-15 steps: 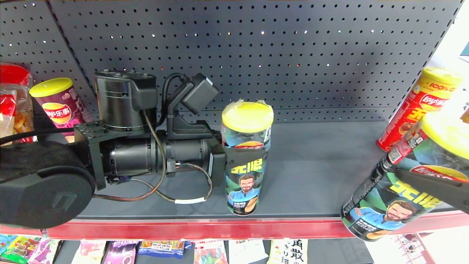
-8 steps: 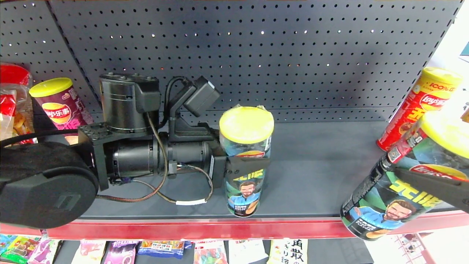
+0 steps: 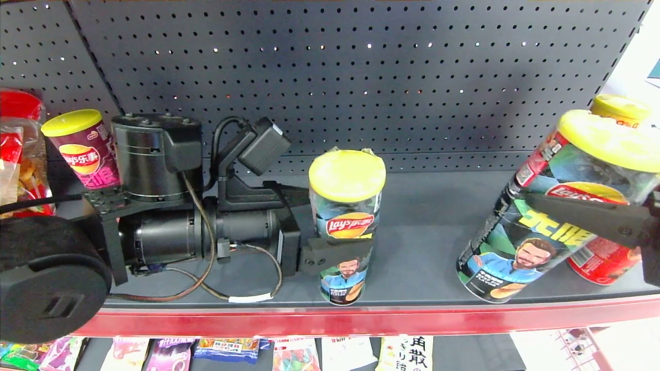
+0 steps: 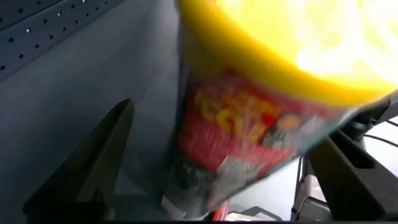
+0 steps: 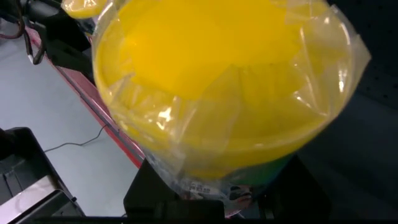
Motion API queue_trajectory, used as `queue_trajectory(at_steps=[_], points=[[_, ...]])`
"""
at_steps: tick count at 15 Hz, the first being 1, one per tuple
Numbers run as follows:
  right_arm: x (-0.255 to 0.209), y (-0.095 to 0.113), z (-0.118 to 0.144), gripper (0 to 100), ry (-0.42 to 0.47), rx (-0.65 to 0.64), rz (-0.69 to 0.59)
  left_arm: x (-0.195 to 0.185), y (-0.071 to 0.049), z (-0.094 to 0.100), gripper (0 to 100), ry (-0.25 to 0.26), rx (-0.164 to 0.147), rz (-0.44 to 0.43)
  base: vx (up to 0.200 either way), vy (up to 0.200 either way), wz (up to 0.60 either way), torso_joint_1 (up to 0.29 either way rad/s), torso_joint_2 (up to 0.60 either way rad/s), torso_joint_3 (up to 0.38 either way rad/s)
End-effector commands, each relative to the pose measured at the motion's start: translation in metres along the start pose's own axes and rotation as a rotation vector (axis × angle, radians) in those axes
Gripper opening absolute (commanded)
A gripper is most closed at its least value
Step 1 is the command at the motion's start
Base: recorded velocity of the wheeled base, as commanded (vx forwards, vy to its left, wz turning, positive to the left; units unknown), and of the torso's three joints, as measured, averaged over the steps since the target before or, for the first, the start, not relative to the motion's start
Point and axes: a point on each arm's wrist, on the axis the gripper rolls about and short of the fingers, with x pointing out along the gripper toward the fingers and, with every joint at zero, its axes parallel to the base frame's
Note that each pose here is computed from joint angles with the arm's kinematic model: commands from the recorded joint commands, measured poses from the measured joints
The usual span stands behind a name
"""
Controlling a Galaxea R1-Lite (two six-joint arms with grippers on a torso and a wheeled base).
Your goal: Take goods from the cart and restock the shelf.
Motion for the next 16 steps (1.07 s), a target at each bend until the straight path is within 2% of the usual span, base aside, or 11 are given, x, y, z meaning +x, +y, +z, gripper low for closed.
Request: queue_trajectory(at_steps=[1, 5, 9, 12, 16], points=[[0.026, -0.003, 0.002, 0, 0.043, 0.009, 0.035, -0.013, -0.002, -0.003, 100, -0.012, 0.005, 0.018, 0.000, 0.000, 0.00, 0.000, 0.00, 0.000], [0.072, -0.010, 0.010, 0, 0.081, 0.005, 0.069, -0.034, -0.012, -0.016, 100, -0.012, 0.000, 0.036, 0.000, 0.000, 0.00, 0.000, 0.00, 0.000], [0.116, -0.020, 0.022, 0, 0.079, -0.022, 0.087, -0.063, -0.016, -0.036, 100, 0.019, -0.038, 0.102, 0.000, 0.000, 0.00, 0.000, 0.00, 0.000], [0.145, -0.027, 0.022, 0, 0.093, -0.044, 0.092, -0.074, -0.010, -0.037, 100, 0.009, -0.043, 0.156, 0.000, 0.000, 0.00, 0.000, 0.00, 0.000], [0.176, -0.031, 0.029, 0, 0.077, -0.077, 0.107, -0.083, -0.011, -0.043, 100, 0.012, -0.052, 0.178, 0.000, 0.000, 0.00, 0.000, 0.00, 0.000]])
